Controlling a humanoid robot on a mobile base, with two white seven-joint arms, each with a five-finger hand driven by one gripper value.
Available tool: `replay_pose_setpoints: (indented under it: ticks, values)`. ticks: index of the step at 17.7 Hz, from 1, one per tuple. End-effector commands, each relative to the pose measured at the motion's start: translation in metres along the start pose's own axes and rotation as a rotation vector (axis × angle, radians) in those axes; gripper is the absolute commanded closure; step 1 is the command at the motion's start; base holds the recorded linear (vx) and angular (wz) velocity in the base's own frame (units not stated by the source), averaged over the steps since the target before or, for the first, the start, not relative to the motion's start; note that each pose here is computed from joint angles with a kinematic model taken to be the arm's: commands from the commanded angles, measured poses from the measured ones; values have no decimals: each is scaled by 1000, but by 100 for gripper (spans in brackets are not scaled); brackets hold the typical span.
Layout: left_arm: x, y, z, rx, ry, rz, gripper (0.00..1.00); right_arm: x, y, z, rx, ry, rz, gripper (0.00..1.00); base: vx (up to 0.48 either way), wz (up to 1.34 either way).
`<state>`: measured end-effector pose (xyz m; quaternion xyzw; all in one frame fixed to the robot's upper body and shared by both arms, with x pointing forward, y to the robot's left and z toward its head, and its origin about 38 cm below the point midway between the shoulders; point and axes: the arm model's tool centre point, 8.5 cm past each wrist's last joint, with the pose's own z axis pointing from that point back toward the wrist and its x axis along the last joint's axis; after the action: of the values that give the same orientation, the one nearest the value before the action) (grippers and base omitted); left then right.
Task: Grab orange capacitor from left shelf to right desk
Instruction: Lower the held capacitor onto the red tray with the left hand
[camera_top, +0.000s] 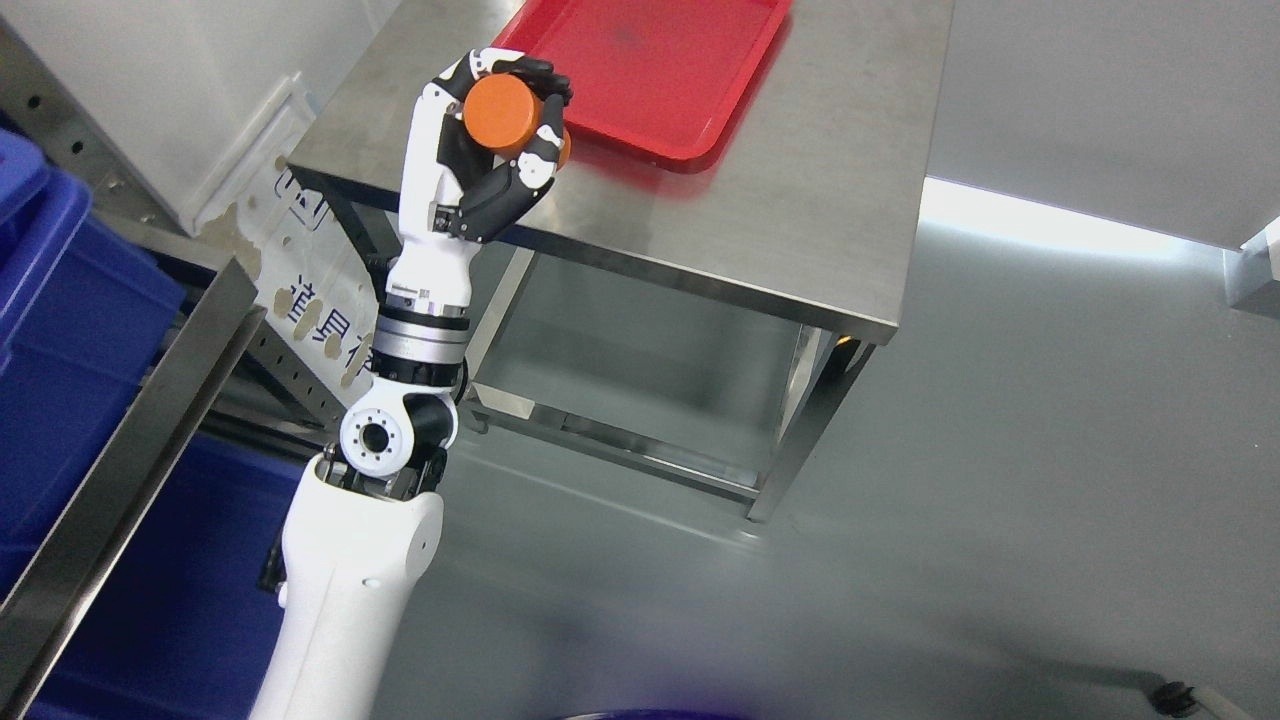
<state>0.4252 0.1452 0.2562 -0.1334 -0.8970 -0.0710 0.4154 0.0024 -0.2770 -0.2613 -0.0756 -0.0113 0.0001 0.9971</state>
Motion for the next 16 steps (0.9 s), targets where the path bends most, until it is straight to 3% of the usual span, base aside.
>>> replay_pose_setpoints:
  ticks: [1, 8, 12, 16]
  values:
    - [-2, -33, -50, -146, 28, -8, 97, -9, -11, -1, -18, 5, -4, 0, 356, -163]
    - [-60, -29, -69, -172, 257, -74, 97, -9, -11, -1, -18, 5, -4, 0, 324, -127]
    - [-101, -25, -51, -175, 404, -98, 96, -9, -11, -1, -18, 5, -4, 0, 196, -38]
    - [-121, -23, -37, -177, 472, -100, 95, -9, -11, -1, -18, 5, -2, 0, 116, 58]
